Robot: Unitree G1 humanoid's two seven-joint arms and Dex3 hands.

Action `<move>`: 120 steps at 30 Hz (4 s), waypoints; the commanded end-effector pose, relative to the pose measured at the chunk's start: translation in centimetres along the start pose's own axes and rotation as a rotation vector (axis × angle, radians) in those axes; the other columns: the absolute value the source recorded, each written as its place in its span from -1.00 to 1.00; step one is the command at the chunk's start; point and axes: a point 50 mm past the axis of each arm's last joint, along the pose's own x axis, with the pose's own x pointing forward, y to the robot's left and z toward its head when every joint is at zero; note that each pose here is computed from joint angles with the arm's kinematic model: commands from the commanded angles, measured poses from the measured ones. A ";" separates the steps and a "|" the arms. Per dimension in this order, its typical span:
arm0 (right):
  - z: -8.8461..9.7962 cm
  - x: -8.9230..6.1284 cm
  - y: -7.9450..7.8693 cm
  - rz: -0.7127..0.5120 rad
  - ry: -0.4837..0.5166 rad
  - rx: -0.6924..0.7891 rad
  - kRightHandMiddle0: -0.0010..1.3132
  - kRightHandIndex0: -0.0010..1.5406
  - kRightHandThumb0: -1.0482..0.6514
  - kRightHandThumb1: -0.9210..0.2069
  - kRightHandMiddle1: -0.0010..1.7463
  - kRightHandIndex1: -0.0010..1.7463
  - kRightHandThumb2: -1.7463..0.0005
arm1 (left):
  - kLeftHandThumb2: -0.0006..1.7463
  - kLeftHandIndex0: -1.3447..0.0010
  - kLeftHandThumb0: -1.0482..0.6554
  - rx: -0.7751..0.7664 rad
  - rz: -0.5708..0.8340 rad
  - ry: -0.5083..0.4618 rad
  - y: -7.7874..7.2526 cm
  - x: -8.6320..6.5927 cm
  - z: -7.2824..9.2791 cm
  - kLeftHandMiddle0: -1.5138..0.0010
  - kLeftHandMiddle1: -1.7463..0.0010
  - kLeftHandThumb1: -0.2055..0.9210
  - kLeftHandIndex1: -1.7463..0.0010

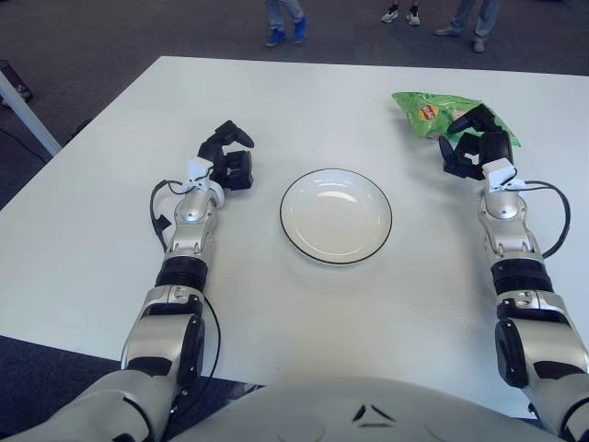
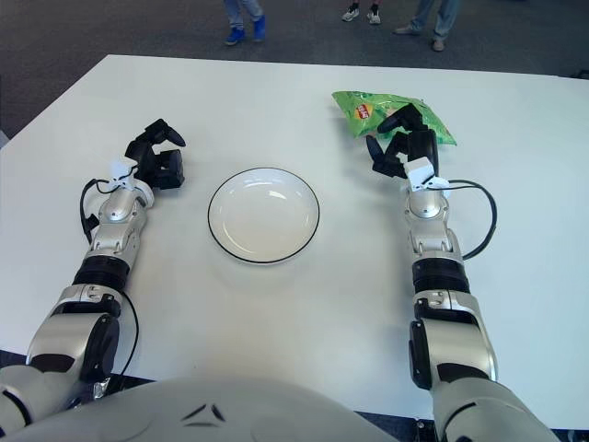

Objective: Put the snack into the plate.

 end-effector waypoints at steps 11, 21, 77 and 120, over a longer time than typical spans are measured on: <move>3.0 2.2 -2.3 0.078 -0.172 -0.205 -0.58 -0.17 0.08 -0.31 1.00 0.98 -0.22 | 0.47 0.12 -0.32 -0.044 0.022 0.121 0.3 -1.7 -2.9 -0.67 -1.00 -0.03 -1.00; 4.1 2.7 -3.2 0.151 -0.262 -0.502 -0.70 -0.56 -0.02 -0.75 1.00 0.84 0.19 | 0.46 0.13 -0.32 -0.036 0.012 0.125 0.4 -1.6 -3.1 -0.67 -1.00 -0.02 -1.00; 4.3 9.4 -1.4 0.497 -0.042 -0.724 -1.00 -0.93 -0.83 -1.00 -0.68 -0.83 -0.30 | 0.49 0.10 -0.33 -0.028 0.020 0.100 0.3 -2.3 -3.0 -0.68 -1.00 -0.06 -1.00; -1.5 6.4 1.3 0.613 0.342 -0.657 -1.00 -1.00 -0.79 -1.00 -0.71 -0.94 -0.29 | 0.53 0.07 -0.34 0.077 -0.008 0.070 0.1 -4.1 -2.3 -0.69 -1.00 -0.10 -1.00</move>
